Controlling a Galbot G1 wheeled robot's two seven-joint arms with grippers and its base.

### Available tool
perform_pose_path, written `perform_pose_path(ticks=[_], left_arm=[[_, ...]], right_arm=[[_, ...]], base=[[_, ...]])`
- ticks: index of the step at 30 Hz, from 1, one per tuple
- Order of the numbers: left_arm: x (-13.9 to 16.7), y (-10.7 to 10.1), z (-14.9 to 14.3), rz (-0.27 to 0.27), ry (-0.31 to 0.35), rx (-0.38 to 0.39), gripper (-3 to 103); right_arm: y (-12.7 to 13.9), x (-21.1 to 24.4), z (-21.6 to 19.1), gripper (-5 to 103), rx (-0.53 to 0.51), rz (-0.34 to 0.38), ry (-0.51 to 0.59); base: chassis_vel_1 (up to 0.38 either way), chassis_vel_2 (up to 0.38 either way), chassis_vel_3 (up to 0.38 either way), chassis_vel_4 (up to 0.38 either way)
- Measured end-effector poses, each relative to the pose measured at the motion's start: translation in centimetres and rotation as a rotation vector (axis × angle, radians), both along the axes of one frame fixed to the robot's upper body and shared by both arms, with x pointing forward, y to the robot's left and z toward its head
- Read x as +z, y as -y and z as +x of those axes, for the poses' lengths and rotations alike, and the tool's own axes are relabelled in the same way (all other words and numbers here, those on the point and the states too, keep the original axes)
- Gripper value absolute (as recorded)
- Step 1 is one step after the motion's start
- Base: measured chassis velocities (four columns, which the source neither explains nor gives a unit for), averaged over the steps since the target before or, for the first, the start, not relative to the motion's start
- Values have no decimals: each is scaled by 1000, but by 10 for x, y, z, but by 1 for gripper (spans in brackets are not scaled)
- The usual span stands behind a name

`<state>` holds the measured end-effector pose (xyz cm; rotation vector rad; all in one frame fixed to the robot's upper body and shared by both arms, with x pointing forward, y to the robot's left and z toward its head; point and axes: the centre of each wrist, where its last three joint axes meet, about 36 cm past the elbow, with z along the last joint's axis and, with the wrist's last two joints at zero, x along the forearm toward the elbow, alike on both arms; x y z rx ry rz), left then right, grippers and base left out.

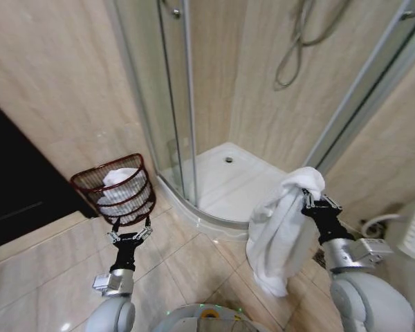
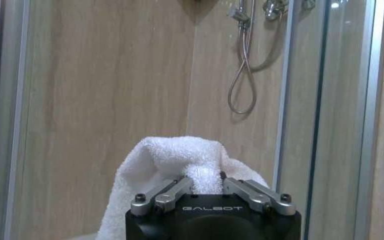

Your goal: Discard the used towel into the hamper.

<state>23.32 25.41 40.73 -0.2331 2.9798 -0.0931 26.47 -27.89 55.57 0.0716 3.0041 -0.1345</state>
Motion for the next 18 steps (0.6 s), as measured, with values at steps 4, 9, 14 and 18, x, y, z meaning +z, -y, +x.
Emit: perform_pose_path(ticks=[4, 9, 14, 18], left_arm=[[1, 0, 2, -17, 30, -14, 100], [-2, -1, 4, -11, 73, -28, 100], [-2, -1, 3, -1, 65, -29, 100], [-2, -1, 3, -1, 60, -27, 100]], right_arm=[[0, -1, -1, 7, -2, 2, 4], [0, -2, -1, 7, -3, 6, 8], [1, -1, -1, 7, -11, 5, 12], [1, -2, -2, 7, -19, 9, 12]], base=[[0, 0, 0, 0], [0, 0, 0, 0], [0, 0, 0, 0], [0, 0, 0, 0]])
